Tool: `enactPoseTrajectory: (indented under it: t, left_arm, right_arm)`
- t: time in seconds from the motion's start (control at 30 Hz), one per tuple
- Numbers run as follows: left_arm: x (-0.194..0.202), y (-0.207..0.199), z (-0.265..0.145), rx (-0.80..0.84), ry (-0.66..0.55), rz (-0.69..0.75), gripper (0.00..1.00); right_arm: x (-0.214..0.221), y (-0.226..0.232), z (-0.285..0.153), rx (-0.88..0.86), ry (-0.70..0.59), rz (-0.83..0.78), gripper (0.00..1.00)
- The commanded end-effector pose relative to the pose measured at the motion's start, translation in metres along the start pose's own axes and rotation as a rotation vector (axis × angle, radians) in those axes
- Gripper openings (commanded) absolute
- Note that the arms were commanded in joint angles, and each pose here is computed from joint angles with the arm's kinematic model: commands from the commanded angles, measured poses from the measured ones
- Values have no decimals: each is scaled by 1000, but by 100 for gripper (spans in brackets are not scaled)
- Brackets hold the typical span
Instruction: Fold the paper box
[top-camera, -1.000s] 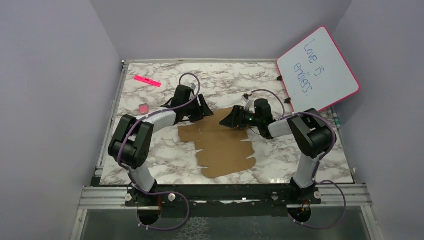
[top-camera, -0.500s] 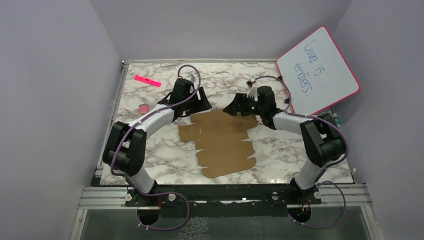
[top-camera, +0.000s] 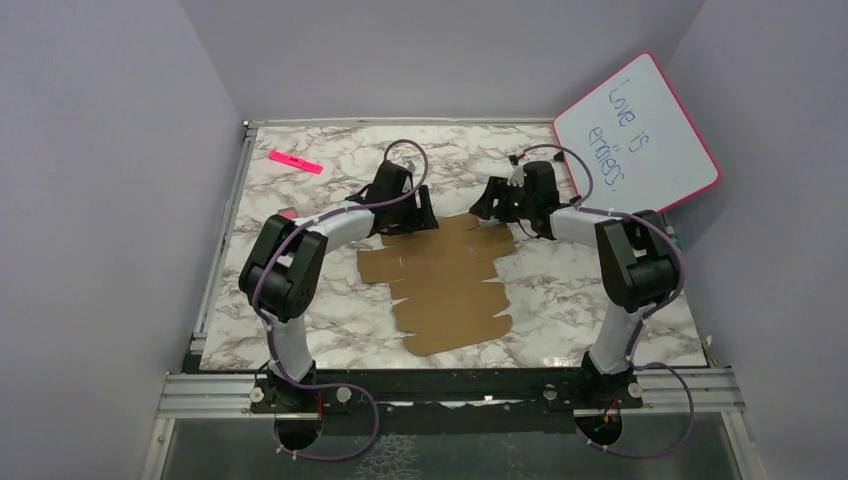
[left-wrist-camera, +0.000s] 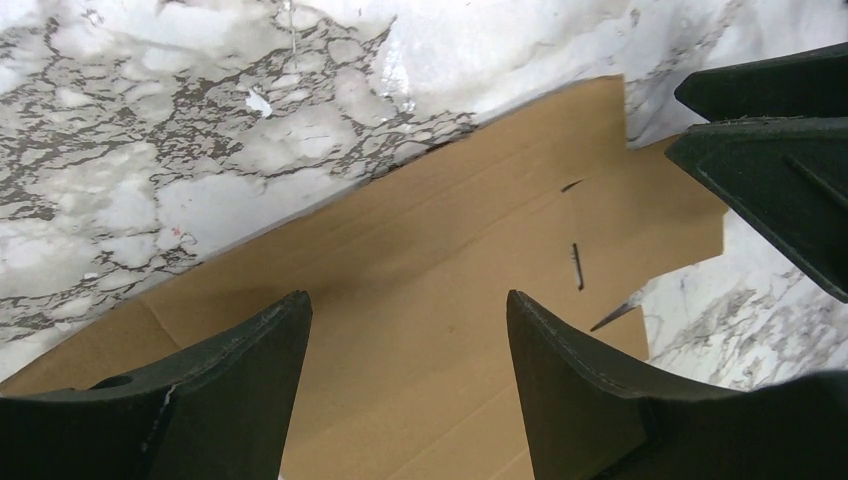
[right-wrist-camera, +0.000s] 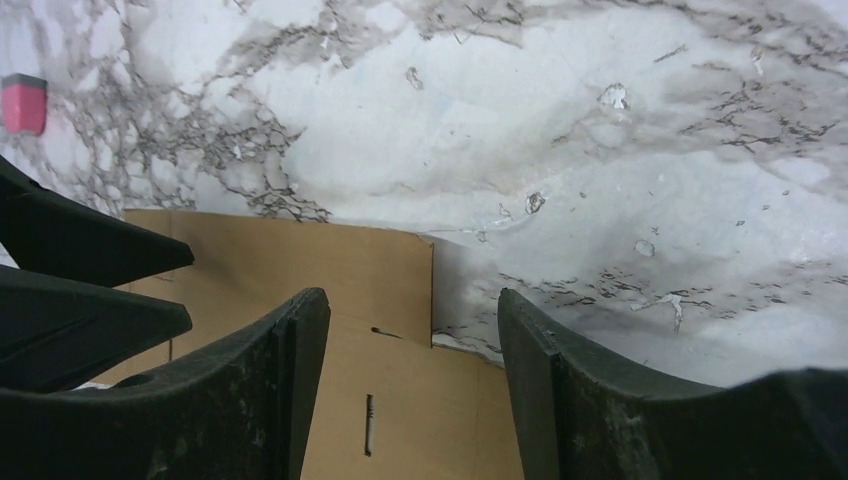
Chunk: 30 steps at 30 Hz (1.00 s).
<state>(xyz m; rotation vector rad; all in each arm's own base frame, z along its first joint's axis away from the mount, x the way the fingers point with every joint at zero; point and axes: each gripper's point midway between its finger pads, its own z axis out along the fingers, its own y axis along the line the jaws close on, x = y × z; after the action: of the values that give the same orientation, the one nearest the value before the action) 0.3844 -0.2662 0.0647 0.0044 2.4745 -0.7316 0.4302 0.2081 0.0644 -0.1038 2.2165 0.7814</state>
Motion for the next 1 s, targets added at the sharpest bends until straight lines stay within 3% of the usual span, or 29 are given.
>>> enactPoseTrajectory:
  t: [0.0,0.17,0.53,0.97]
  left_arm:
    - [-1,-5,11,31,14,12,73]
    - [7,-3,16,32,28,6,72]
    - [16,-1,20,31,49,1,72]
    - [18,-4,21,39,52,2,72]
  right_arm:
    - [9,0,11,-31,55,-2,66]
    - [22,0,21,-63,107,24,58]
    - [23,0,19,-24,138,5,23]
    - [20,-4,23,375,168,-246,15]
